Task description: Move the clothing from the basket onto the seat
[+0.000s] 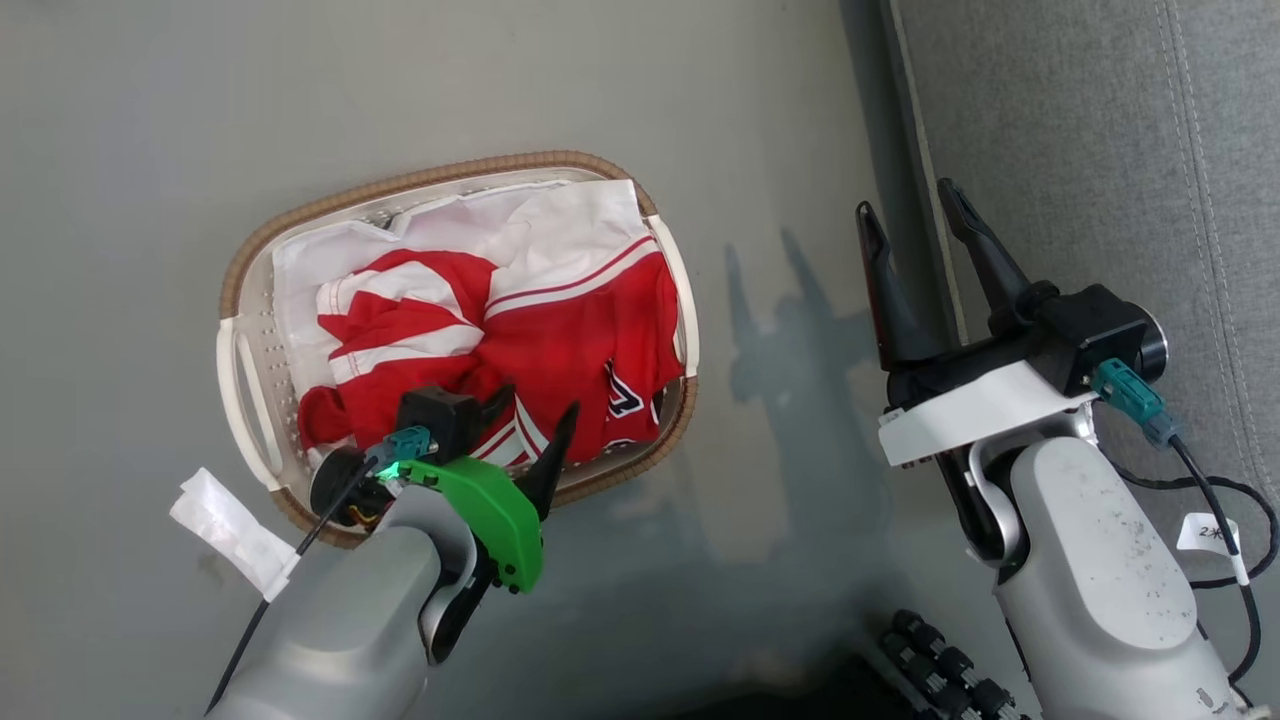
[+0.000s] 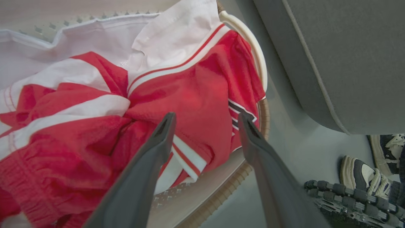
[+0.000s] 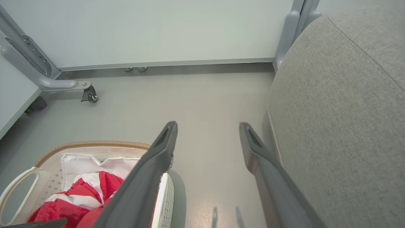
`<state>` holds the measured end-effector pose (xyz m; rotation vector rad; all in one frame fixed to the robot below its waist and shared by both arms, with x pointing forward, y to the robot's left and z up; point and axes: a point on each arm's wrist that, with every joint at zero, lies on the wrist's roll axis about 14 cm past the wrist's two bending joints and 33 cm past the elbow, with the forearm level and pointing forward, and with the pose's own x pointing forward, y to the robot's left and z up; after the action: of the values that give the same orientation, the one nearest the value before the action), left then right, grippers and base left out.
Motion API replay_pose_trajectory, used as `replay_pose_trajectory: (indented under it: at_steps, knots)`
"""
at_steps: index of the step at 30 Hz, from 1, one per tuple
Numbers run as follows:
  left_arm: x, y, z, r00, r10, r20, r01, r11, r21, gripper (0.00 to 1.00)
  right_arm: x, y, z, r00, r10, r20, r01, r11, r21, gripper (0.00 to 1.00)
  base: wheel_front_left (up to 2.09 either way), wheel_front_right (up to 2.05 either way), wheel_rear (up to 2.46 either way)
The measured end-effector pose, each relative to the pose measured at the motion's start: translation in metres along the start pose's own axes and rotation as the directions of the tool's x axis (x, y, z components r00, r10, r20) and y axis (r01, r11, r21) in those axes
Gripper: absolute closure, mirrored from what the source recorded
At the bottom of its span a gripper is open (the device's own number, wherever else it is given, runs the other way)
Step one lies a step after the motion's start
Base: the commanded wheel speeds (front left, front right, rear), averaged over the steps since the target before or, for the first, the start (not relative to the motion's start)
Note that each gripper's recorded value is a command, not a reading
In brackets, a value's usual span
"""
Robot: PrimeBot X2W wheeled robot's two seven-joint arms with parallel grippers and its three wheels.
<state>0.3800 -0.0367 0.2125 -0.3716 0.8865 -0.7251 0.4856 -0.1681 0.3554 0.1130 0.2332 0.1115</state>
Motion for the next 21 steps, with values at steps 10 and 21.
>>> replay_pose_trajectory:
  at_steps: [10, 21]
  knots:
    - [0.013, 0.006, -0.044, 0.990, -0.019, -0.140, 0.010, 0.998, -0.060, 0.00, -0.002, -0.013, -0.020, 0.998, -0.030, -0.047, 0.030, 1.000, -0.004, 0.00, 0.00, 0.00, 0.00]
    - [0.037, 0.020, -0.025, 0.994, -0.036, -0.099, 0.029, 0.997, -0.075, 0.00, 0.003, -0.011, -0.035, 0.997, -0.021, -0.072, 0.022, 1.000, 0.012, 0.00, 0.00, 0.00, 0.00]
